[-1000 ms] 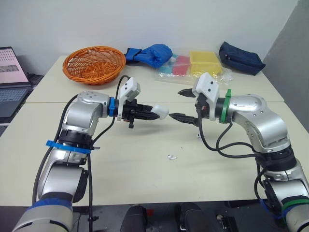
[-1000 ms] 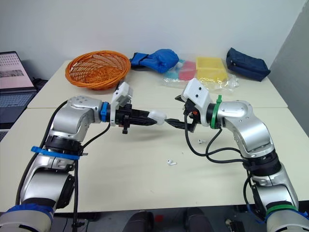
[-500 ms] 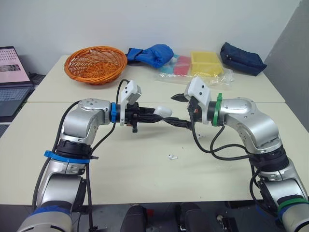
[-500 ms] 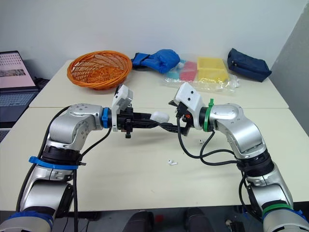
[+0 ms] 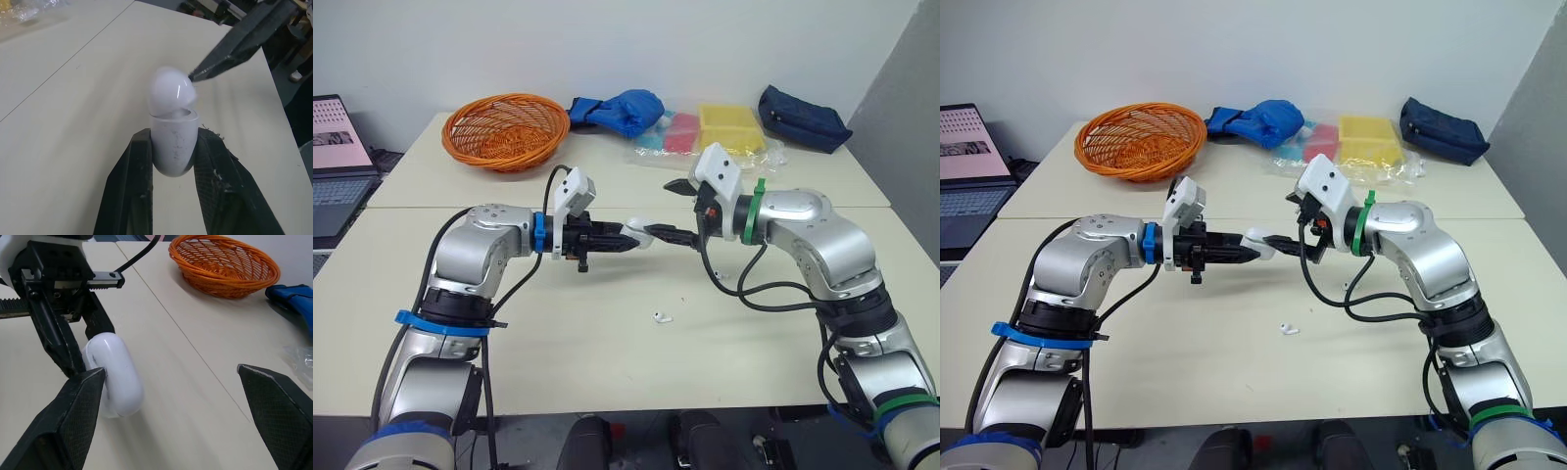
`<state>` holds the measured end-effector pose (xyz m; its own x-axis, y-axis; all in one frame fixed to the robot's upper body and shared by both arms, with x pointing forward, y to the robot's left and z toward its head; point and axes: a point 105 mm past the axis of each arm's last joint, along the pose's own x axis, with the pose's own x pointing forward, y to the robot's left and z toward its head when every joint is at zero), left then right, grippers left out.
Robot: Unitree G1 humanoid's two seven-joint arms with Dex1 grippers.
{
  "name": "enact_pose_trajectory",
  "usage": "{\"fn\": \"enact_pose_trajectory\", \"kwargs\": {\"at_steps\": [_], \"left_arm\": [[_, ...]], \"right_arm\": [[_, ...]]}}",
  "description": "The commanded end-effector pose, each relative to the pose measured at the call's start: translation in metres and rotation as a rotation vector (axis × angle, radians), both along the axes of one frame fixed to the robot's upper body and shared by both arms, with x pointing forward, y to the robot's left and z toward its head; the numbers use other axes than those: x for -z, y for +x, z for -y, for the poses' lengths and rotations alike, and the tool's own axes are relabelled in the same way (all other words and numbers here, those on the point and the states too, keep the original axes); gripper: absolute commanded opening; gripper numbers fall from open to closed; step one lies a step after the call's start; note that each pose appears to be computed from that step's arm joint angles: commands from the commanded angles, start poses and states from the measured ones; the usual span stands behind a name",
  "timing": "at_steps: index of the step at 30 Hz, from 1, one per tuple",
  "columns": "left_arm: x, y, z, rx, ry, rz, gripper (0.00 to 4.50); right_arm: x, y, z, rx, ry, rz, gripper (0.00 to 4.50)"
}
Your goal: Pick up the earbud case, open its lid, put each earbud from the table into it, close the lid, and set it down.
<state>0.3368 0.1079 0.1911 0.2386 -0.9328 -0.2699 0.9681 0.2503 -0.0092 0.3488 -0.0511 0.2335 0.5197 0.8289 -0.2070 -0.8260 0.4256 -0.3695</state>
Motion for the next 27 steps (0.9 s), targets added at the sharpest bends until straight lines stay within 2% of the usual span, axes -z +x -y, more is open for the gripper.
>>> {"fn": "enact_pose_trajectory", "kwargs": {"at_steps": [1, 7, 10, 19, 23, 25, 27], "left_arm": [[-0.013, -0.005, 0.007, 0.053, -0.012, 0.053, 0.78], [-0.013, -0.006, 0.007, 0.058, -0.010, 0.055, 0.78], [-0.014, -0.004, 0.007, 0.054, -0.012, 0.059, 0.78], [-0.010, -0.001, 0.000, 0.007, -0.017, 0.082, 0.78], [-0.024, 0.010, -0.005, -0.095, -0.100, 0.201, 0.78], [-0.037, 0.016, -0.007, -0.168, -0.194, 0.243, 0.78], [-0.041, 0.018, -0.011, -0.221, -0.232, 0.306, 0.78]], "right_arm": [[-0.013, -0.002, 0.003, -0.001, 0.008, 0.046, 4.48], [-0.013, 0.003, 0.008, 0.026, -0.002, 0.054, 4.48], [-0.022, 0.011, 0.015, 0.067, 0.011, 0.077, 4.48], [-0.025, -0.006, 0.022, -0.010, 0.067, -0.035, 4.48], [-0.004, -0.018, 0.046, -0.034, 0.018, -0.161, 4.48], [0.018, -0.030, 0.055, -0.072, -0.043, -0.243, 4.48], [0.042, -0.041, 0.061, -0.107, -0.105, -0.299, 4.48]]}}
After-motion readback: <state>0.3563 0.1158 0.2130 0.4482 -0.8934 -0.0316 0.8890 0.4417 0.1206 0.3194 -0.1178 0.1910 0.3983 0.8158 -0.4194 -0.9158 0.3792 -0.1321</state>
